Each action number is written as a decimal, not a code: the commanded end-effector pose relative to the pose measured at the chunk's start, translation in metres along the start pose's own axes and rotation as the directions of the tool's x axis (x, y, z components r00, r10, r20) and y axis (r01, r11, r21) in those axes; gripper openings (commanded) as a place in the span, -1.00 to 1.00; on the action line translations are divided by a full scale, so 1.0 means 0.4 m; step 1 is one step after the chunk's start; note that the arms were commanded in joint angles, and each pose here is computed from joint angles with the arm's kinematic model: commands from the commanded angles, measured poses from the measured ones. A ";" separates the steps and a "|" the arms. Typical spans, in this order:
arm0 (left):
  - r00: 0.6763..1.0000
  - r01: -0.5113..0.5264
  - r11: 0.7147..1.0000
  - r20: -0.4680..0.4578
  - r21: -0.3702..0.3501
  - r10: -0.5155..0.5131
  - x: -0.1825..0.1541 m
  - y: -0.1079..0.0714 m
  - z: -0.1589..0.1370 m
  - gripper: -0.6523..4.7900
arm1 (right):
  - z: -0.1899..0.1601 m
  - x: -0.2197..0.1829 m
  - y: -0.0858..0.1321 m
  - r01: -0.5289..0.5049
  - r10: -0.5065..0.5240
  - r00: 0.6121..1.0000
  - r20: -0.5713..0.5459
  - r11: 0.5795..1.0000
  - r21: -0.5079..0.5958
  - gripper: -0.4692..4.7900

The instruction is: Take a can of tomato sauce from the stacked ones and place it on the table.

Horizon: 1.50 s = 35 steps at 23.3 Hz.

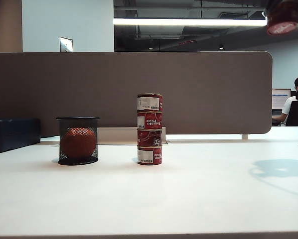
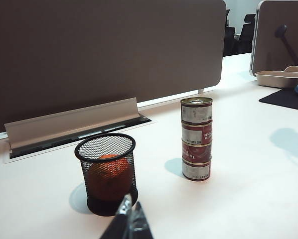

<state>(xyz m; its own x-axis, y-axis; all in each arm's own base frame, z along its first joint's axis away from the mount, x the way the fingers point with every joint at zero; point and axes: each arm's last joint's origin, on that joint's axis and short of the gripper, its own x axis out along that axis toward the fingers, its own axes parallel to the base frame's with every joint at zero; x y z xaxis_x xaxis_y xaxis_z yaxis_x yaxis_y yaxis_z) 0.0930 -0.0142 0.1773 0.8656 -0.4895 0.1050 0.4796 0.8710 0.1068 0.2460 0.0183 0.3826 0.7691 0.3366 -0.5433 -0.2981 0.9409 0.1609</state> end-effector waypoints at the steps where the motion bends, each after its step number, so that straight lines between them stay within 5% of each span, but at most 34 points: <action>1: 1.000 -0.005 1.000 0.012 0.004 0.005 0.000 0.001 0.005 -0.78 | -0.023 -0.003 0.002 -0.006 0.006 0.999 0.034 1.000 0.006 0.22; 17: 1.000 -0.005 1.000 0.012 0.004 0.005 0.000 0.001 0.005 -0.78 | -0.280 0.082 -0.021 -0.003 0.003 1.000 0.002 1.000 0.028 0.22; 35: 1.000 -0.004 1.000 0.012 0.004 0.004 0.000 0.001 0.005 -0.78 | -0.449 0.166 -0.045 0.006 -0.006 0.995 0.096 1.000 -0.004 0.22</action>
<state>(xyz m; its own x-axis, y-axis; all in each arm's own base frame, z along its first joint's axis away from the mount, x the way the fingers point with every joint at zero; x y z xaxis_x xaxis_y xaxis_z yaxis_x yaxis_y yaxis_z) 0.0930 -0.0142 0.1773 0.8656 -0.4895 0.1050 0.4796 0.8710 0.1068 0.2004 0.0166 0.1942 0.8036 0.3330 -0.4933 -0.2899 0.9428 0.1642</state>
